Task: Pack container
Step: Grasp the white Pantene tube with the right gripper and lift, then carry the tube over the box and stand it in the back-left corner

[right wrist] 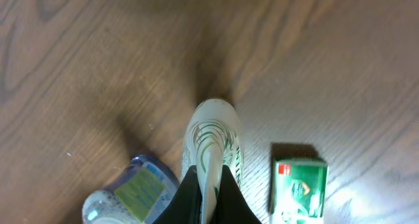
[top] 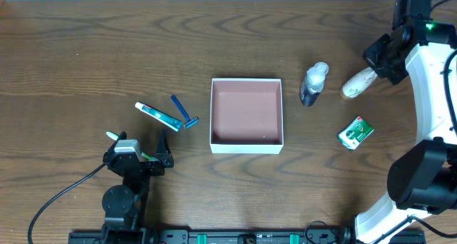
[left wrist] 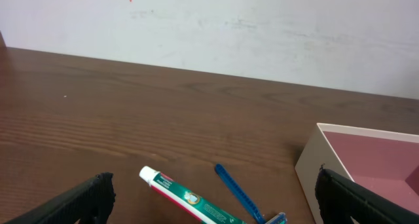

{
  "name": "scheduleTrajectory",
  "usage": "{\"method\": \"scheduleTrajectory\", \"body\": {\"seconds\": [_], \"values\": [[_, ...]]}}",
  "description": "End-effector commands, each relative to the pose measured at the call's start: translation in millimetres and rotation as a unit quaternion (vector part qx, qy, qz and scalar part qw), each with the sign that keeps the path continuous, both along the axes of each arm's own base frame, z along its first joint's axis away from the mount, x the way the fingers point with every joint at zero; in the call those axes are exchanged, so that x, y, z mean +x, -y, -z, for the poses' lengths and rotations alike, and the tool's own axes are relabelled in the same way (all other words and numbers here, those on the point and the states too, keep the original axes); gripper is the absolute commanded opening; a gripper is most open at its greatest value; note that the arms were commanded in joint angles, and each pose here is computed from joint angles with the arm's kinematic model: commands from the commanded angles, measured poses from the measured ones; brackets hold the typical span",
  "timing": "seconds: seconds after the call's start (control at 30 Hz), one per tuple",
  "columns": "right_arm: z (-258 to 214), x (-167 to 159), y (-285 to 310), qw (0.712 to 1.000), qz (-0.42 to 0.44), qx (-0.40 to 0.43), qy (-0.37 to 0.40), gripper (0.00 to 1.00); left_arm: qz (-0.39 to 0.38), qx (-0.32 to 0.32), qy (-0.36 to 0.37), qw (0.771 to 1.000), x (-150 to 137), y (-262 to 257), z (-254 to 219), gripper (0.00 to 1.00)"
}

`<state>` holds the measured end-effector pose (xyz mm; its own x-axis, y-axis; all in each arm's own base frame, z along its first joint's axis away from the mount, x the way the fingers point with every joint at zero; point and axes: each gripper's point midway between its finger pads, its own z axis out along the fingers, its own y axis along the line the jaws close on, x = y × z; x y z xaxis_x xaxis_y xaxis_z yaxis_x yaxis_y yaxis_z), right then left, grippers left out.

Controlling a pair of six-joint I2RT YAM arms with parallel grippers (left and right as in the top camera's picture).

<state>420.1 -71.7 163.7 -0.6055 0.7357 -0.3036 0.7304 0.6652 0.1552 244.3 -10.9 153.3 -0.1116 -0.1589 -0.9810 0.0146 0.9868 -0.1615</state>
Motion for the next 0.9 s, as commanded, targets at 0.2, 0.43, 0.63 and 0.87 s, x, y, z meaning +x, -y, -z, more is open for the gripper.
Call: {"method": "scheduleTrajectory", "body": {"seconds": [0.2,0.43,0.63,0.87], "values": [[-66.1,-0.6,2.9,0.991,-0.107,-0.06,0.055,0.01,-0.015,0.01,-0.025,1.0,-0.6,-5.9,17.6,0.98],[-194.0,-16.8,-38.1,0.943,-0.216,-0.128,0.219,0.01,-0.015,0.01,-0.025,1.0,-0.6,-5.9,17.6,0.98],[-253.9,-44.3,-120.6,0.883,-0.318,-0.135,0.317,0.01,-0.015,0.01,-0.025,1.0,-0.6,-5.9,17.6,0.98],[-241.2,-70.4,-226.8,0.842,-0.432,-0.073,0.314,0.01,-0.015,0.01,-0.025,1.0,-0.6,-5.9,17.6,0.98]]}}
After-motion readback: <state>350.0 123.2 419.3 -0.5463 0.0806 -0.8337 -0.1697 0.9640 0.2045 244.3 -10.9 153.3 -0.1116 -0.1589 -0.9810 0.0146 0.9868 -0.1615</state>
